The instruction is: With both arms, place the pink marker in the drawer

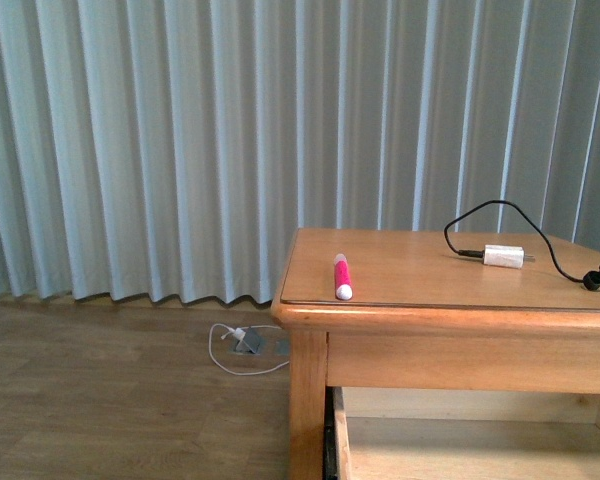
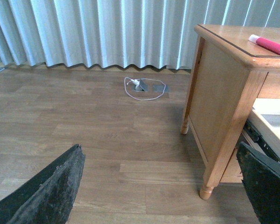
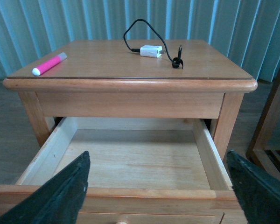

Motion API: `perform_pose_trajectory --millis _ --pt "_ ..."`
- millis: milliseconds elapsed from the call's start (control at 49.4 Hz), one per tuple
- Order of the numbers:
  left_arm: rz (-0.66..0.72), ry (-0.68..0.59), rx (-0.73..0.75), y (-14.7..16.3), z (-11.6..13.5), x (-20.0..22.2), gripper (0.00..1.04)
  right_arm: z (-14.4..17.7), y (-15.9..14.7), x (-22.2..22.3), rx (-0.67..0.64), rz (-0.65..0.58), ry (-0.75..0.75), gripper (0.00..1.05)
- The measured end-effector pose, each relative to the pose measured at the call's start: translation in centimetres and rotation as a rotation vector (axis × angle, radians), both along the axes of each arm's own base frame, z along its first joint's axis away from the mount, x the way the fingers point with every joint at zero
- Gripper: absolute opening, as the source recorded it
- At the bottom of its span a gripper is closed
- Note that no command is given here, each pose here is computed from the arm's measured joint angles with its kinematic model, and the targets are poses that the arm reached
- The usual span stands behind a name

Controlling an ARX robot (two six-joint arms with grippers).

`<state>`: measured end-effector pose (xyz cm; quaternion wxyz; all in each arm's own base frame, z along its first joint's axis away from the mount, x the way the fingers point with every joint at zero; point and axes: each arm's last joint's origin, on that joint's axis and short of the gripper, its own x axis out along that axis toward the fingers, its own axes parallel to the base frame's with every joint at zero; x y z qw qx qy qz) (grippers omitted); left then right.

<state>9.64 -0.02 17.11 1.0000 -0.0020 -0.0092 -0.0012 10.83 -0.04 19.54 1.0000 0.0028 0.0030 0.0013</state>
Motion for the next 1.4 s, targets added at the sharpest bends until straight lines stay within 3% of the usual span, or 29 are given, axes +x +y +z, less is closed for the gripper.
perform_pose_trajectory --millis 81,729,851,932,1175,1398 --pt "0.000 0.000 0.000 0.0 0.0 0.0 0.99 0.0 0.0 0.0 0.000 -0.006 0.000 0.98" --pt "0.000 0.000 0.000 0.0 0.0 0.0 0.99 0.0 0.0 0.0 -0.002 -0.006 -0.001 0.96" --pt "0.227 0.046 -0.061 -0.2 0.0 0.6 0.99 0.0 0.0 0.0 -0.002 -0.006 -0.001 0.96" --pt "0.247 0.082 -0.060 -0.4 0.6 1.5 0.99 0.0 0.0 0.0 -0.002 -0.005 -0.001 0.96" --pt "0.124 0.083 -0.059 -0.4 5.9 6.7 0.99 0.0 0.0 0.0 -0.002 -0.006 -0.001 0.96" --pt "-0.126 0.073 -0.005 -3.4 9.5 14.7 0.99 0.0 0.0 0.0 -0.002 -0.006 -0.001 0.96"
